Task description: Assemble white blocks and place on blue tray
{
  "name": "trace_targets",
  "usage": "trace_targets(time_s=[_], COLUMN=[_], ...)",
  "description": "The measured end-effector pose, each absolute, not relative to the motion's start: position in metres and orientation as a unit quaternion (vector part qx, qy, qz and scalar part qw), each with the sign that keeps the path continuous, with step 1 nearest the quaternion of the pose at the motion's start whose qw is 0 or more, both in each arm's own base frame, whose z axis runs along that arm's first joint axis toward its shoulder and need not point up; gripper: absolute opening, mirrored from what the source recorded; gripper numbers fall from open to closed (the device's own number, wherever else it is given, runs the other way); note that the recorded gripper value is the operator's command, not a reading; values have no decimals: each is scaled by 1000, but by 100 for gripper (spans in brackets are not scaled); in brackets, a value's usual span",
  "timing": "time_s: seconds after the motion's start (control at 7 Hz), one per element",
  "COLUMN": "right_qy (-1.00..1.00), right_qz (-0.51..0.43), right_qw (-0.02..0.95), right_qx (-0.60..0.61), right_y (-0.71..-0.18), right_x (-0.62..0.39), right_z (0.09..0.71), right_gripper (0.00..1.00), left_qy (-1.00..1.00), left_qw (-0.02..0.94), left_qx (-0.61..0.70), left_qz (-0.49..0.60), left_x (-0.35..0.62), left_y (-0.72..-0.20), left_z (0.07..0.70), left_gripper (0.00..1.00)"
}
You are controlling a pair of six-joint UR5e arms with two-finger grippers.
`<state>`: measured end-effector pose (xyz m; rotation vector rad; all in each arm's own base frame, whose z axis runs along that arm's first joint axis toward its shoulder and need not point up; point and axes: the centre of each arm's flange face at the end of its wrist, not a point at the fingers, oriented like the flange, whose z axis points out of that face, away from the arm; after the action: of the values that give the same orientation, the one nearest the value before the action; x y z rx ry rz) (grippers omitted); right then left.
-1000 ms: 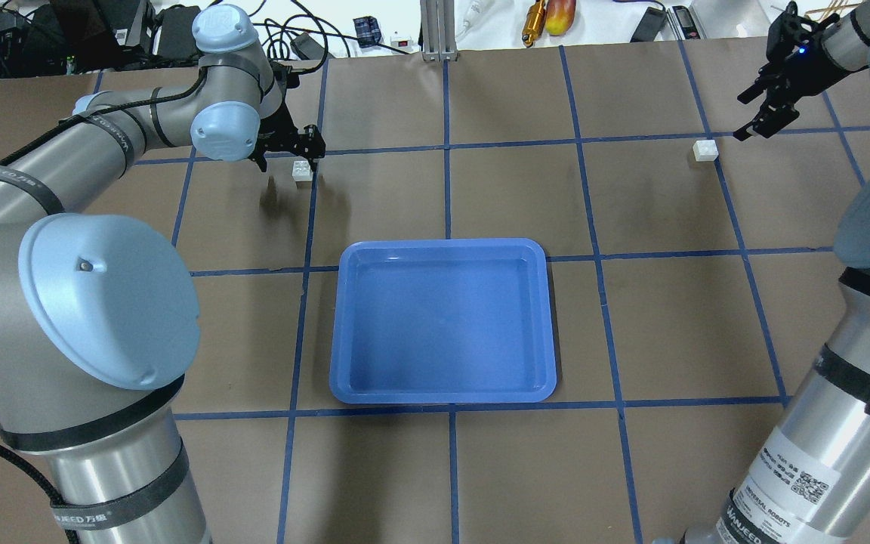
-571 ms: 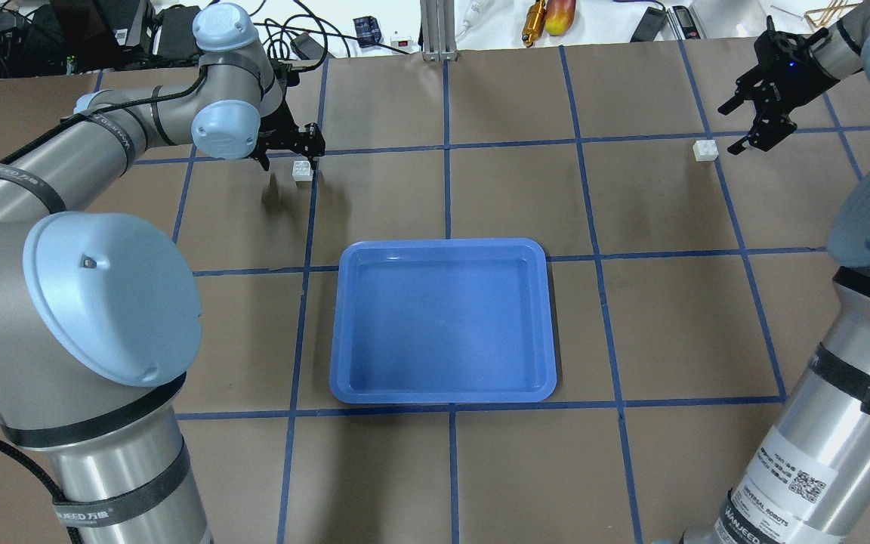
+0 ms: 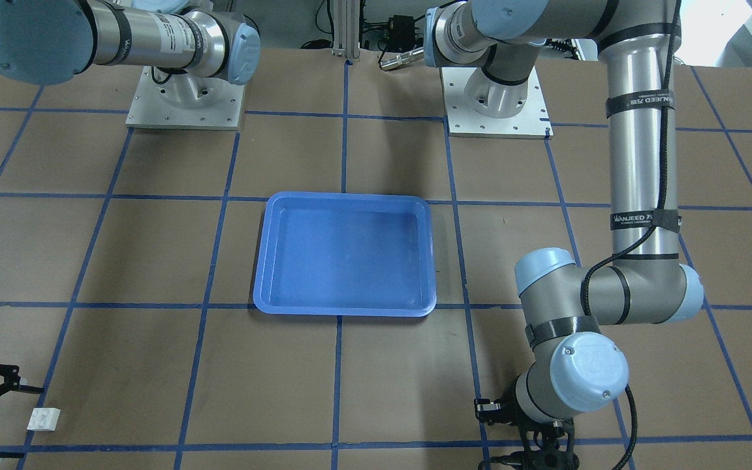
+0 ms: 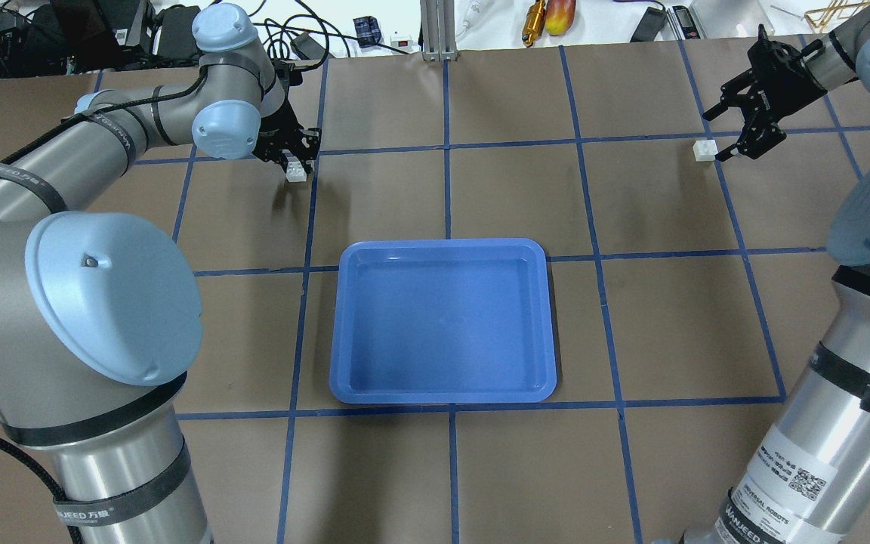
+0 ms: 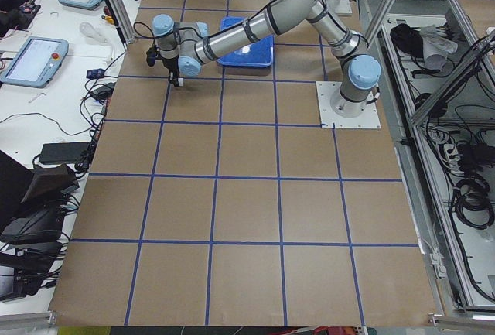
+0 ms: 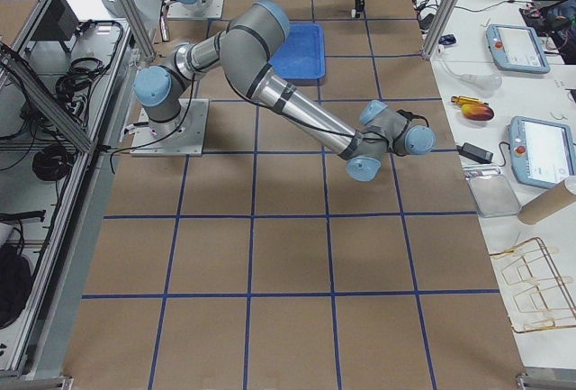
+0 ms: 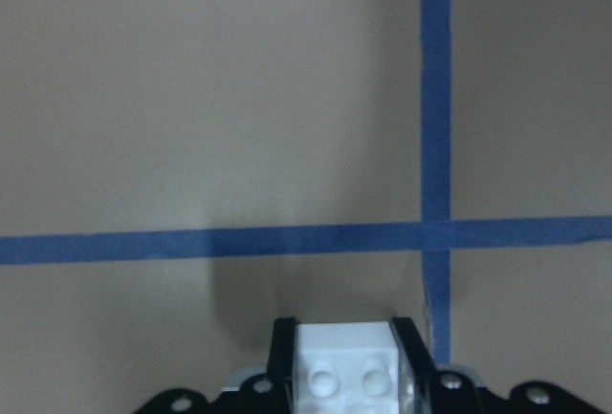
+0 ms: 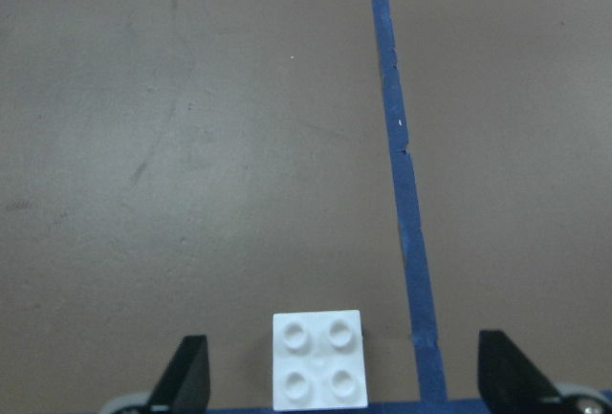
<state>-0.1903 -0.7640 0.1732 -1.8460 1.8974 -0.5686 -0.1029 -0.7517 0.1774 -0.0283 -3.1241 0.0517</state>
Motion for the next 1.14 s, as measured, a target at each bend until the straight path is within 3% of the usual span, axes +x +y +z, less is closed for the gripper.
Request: trace_targets(time_s=[0.57,1.0,1.14], right_qy=[694,695,695], right_qz=[-254,-249,-246], right_qw=[255,257,256], right_qx=[-623,-624,-625], right_y=[-761,-761,-760], right_x=[-205,-209,-209], right_z=[150,142,142], right_gripper=[100,89,80], left_qy=[-1000,-1000,-1000], left_qw=[9,8,8], left_qx=[-24,-21,-11], left_qz=[10,-12,-15], left_x=[-130,-202,-227], left_y=[-730,-646,-613], left_z=[207,241,252], left_gripper=[12,11,11])
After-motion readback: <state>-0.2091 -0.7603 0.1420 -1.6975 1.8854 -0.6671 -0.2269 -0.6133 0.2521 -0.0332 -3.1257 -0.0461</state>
